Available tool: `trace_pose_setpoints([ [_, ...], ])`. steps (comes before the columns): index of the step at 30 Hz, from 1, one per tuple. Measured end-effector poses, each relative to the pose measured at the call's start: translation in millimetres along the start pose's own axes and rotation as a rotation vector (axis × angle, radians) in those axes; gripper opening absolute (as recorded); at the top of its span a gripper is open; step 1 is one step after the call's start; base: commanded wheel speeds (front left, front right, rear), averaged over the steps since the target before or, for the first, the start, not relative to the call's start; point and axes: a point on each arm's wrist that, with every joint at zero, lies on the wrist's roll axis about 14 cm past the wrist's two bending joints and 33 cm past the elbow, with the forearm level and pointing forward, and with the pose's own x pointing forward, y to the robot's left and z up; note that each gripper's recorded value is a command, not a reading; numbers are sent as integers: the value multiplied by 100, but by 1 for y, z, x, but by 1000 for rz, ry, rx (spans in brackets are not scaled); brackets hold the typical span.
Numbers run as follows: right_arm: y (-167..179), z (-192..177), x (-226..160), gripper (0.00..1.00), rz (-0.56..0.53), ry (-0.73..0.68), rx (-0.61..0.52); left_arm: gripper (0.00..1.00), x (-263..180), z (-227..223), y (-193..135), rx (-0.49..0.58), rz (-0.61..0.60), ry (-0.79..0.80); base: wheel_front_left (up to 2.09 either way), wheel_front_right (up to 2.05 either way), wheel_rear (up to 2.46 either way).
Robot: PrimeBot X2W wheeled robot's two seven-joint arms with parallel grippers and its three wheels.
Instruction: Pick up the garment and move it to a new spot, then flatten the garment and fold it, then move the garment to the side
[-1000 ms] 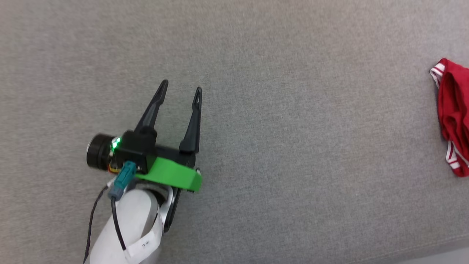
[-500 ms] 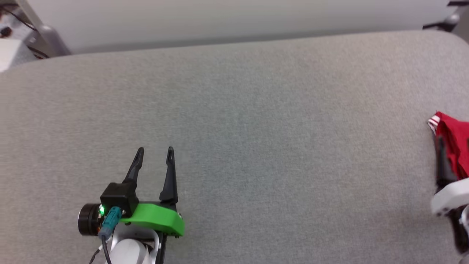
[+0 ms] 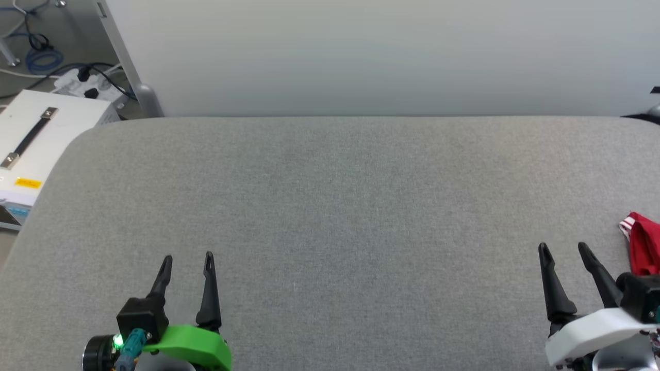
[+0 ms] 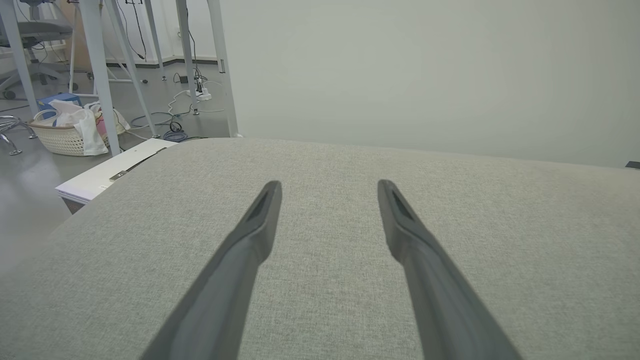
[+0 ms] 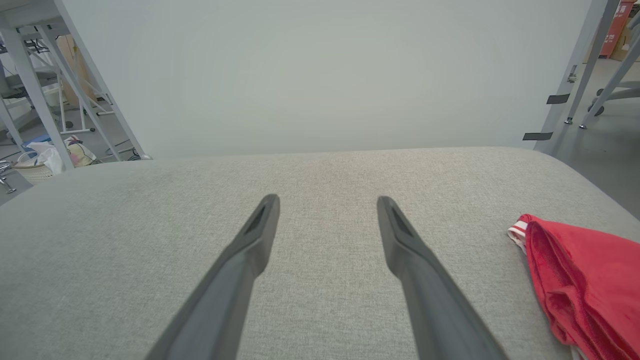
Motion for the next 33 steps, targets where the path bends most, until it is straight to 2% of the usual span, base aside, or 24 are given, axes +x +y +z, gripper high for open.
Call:
trace_pose_setpoints([
  [10,23,24,-29,100,48,-37,-84,100,-24,0,-3,-1,-12,0,0,0,0],
  [33,25,16,-38,100,40,-11,-53,100,-24,-8,-8,23,-49,33,0,0,0],
])
